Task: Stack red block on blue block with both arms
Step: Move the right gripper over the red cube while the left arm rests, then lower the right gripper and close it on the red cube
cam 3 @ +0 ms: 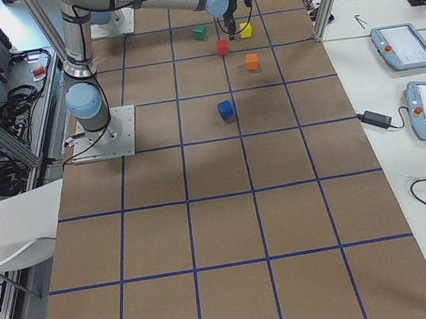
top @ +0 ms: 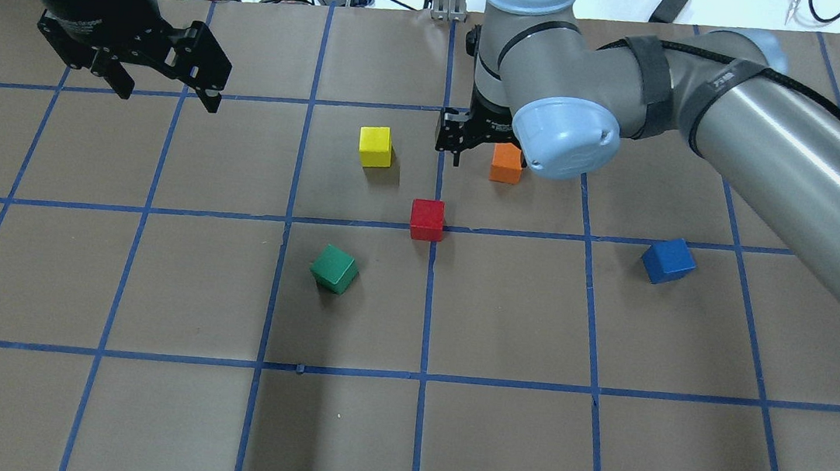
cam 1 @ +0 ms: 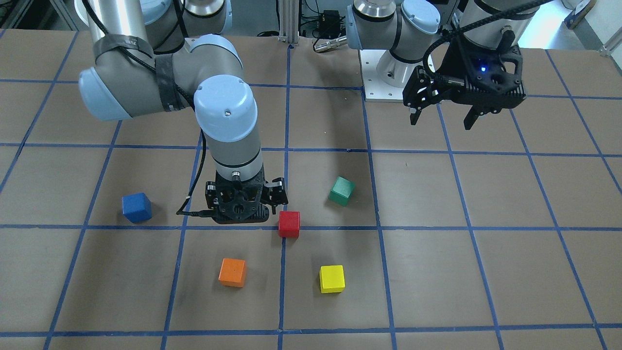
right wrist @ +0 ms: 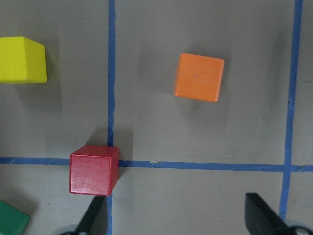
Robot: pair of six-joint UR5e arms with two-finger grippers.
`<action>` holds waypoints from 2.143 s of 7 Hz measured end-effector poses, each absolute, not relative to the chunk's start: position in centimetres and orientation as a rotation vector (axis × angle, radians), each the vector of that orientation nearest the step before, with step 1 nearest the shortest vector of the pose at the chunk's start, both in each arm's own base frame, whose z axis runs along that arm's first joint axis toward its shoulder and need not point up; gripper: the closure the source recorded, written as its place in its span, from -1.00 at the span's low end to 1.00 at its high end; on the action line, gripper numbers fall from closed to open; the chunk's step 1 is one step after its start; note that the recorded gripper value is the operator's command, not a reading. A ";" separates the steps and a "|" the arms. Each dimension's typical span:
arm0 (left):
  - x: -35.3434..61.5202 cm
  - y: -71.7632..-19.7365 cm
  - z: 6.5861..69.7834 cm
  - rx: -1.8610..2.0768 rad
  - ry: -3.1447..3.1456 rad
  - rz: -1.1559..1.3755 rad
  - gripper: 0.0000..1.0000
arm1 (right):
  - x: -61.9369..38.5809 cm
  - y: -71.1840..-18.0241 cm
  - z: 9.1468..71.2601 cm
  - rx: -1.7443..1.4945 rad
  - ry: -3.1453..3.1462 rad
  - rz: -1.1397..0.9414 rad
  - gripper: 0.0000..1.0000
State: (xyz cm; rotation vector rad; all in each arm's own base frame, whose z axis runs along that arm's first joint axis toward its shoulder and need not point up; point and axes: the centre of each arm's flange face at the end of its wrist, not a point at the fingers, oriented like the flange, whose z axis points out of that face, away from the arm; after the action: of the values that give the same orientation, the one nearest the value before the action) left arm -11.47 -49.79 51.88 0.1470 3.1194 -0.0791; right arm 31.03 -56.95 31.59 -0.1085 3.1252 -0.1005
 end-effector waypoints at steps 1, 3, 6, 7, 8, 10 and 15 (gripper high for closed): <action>-11.4 -50.1 51.8 0.126 3.121 -0.075 -1.00 | 32.4 -57.0 29.9 -0.137 3.122 -0.092 -1.00; -11.4 -50.3 51.8 0.094 3.120 -0.073 -1.00 | 34.5 -56.7 27.4 -0.120 3.111 -0.069 -1.00; -11.5 -50.0 52.0 0.087 3.120 -0.065 -1.00 | 35.9 -57.0 24.5 -0.058 3.062 -0.023 -1.00; -11.5 -49.8 52.0 0.088 3.119 -0.064 -1.00 | 36.0 -57.0 23.5 -0.057 3.061 -0.005 -1.00; -11.5 -49.7 52.0 0.089 3.119 -0.062 -1.00 | 36.0 -57.1 22.4 -0.055 3.065 0.020 -1.00; -11.6 -49.6 52.0 0.089 3.120 -0.062 -1.00 | 36.3 -57.1 20.9 -0.057 3.064 0.059 -1.00; -11.6 -49.7 51.9 0.091 3.120 -0.058 -1.00 | 36.9 -56.9 20.1 -0.079 3.026 0.095 1.00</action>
State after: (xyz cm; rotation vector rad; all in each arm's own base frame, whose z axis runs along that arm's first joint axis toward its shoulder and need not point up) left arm -11.57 -49.66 51.90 0.0911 3.1201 -0.0583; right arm 36.89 -56.87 20.07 -0.0795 3.0260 0.0945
